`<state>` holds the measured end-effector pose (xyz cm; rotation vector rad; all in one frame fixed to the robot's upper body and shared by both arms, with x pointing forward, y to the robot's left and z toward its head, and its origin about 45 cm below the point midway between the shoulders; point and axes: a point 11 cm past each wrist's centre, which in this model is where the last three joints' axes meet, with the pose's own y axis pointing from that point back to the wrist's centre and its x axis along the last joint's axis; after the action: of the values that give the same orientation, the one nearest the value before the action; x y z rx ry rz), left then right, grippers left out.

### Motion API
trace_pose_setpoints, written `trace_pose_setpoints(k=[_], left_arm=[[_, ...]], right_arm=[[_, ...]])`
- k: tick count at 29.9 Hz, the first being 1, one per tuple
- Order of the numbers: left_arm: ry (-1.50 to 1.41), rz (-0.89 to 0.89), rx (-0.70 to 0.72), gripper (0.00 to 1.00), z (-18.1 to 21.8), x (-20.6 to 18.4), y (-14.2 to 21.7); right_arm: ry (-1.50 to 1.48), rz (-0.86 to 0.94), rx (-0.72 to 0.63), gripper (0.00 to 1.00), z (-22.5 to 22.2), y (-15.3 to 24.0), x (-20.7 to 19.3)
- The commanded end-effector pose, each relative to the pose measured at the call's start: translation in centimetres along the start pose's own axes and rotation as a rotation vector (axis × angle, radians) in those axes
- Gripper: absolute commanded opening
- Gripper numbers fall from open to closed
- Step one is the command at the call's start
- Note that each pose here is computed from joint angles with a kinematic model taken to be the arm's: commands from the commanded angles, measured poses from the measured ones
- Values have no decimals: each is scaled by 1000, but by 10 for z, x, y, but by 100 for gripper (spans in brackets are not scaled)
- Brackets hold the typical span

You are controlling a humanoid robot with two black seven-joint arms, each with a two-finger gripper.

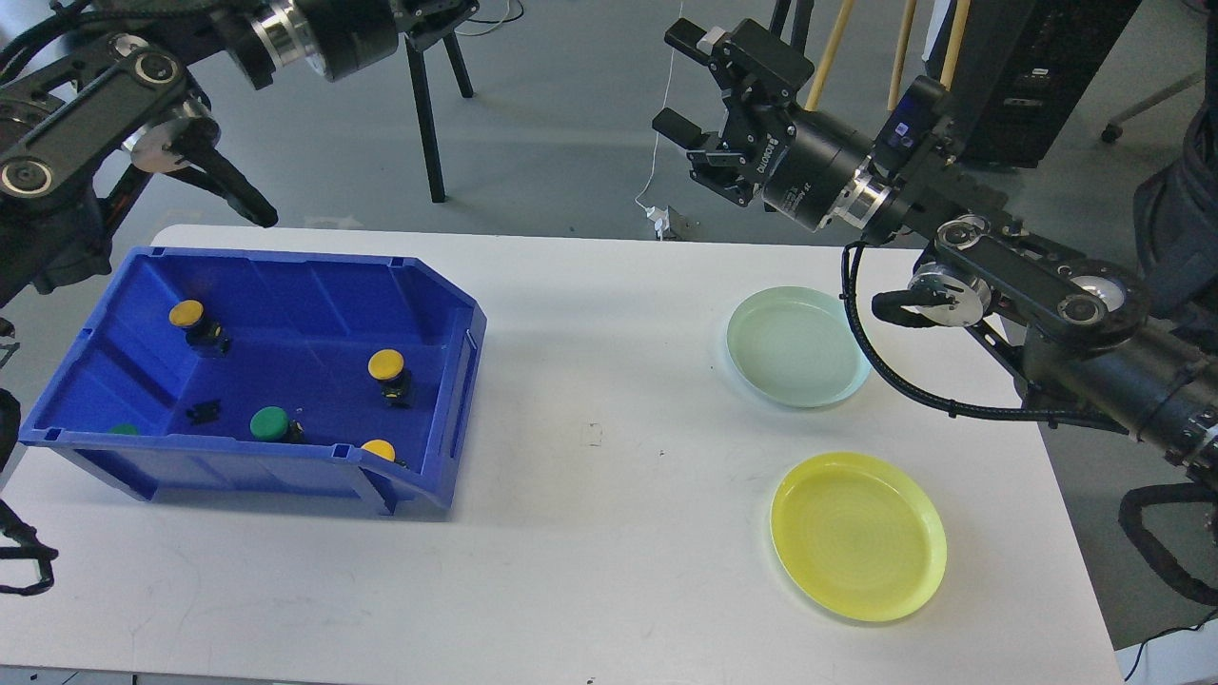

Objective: Pass button and place on color plate

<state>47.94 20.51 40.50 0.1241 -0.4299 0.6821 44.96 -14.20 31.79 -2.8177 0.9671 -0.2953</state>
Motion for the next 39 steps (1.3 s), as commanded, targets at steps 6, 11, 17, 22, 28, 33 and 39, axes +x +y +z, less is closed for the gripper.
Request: trace_pose_setpoints(k=[6, 11, 17, 22, 28, 33, 39], left_arm=[[-4, -55, 47, 35, -13, -18, -6], [-6, -71, 31, 35, -7, -22, -11], [-12, -127, -17, 35, 9, -39, -18], [-8, -164, -44, 35, 17, -52, -21], [-6, -163, -29, 35, 11, -52, -18], [14, -153, -9, 35, 5, -48, -14], [78, -102, -19, 35, 4, -34, -5]], right_arm=[[-9, -9, 32, 98, -8, -6, -5], [-7, -12, 36, 98, -10, -7, -5], [-5, -14, 39, 98, -12, -8, -6], [-4, -21, 45, 98, -14, -9, -8], [15, -25, 60, 94, -22, -14, -10], [18, -20, 56, 94, -21, -11, -8], [22, -7, 67, 93, -23, -14, -9]])
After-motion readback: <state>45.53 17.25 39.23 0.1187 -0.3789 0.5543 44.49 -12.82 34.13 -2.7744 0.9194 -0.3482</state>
